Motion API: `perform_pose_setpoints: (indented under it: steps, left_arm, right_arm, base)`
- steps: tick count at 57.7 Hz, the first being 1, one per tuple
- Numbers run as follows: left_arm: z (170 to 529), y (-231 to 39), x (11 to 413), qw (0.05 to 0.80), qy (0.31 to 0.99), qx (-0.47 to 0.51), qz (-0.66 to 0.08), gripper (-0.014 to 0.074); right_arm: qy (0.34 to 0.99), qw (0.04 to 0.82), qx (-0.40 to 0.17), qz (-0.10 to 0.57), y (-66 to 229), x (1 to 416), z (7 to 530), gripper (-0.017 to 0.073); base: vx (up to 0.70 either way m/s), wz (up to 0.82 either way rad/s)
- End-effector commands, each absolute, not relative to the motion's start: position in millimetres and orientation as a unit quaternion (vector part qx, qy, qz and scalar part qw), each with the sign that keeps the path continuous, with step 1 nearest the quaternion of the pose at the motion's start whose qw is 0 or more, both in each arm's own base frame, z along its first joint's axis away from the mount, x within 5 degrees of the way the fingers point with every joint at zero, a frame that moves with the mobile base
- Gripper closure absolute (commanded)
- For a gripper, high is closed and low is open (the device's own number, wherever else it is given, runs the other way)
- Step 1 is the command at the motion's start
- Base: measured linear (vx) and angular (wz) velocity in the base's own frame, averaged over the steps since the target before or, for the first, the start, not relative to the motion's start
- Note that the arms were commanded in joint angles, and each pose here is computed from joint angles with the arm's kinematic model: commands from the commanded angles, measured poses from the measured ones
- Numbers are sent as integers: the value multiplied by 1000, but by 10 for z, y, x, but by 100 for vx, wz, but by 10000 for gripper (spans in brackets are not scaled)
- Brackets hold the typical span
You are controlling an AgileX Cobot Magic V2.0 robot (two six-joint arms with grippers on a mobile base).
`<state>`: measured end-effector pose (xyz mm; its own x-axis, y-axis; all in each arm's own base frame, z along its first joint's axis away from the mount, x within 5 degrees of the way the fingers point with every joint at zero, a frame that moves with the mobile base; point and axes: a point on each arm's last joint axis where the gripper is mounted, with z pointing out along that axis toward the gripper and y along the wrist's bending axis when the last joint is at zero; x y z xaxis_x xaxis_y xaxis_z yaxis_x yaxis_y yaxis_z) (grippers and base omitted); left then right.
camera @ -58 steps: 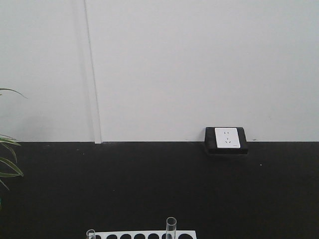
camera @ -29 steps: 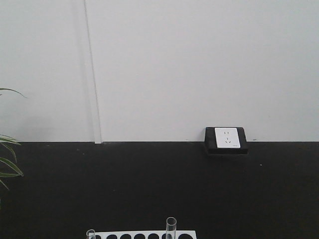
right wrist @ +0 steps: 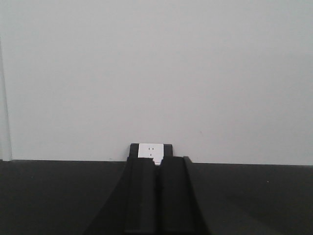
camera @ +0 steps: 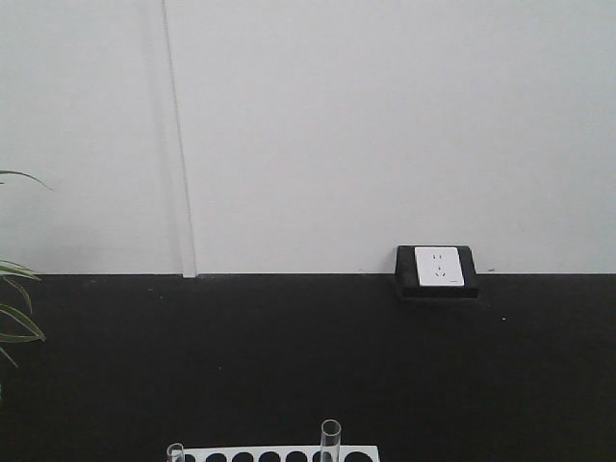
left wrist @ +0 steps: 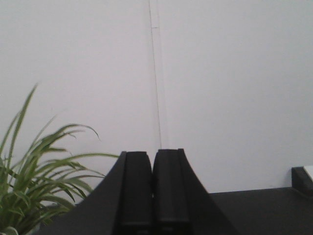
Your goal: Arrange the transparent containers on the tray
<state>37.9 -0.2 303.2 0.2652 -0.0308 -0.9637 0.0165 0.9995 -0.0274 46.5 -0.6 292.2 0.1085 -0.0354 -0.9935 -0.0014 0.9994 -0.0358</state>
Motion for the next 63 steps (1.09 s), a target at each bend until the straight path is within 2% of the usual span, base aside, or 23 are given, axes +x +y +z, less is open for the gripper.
perform_pose_setpoints:
  steps: [1,7,15,30,39,43,56,63]
  left_arm:
    - [3412,5,376,788,615,-2,-3,601]
    - [3481,11,543,747,665,4,11,601]
    - [3390,9,782,705,710,4,10,600]
    - [3315,3,1029,676,737,4,7,559]
    - [3208,1,1169,654,757,5,7,455]
    - [3091,-3,1231,648,762,6,5,373]
    - [2739,-13,1326,645,762,-32,-33,118]
    - [2666,-43,1379,635,772,-22,-37,57]
  right_arm:
    - [678,734,-22,-30,-16,544,3243,568]
    - [700,713,-24,-33,-15,702,3326,568]
    - [723,690,-27,-29,-3,949,3292,568]
    - [749,662,-16,-11,10,1148,3209,548]
    - [751,660,-11,-4,13,1159,3202,493]
    - [751,660,-11,-4,13,1159,3202,449]
    - [752,659,-11,-4,13,1159,3200,231]
    - [752,659,-11,-4,13,1159,3200,122]
  base:
    - [0,0]
    - [0,0]
    - [0,0]
    - [0,0]
    - [0,0]
    - [0,0]
    - [0,0]
    - [0,0]
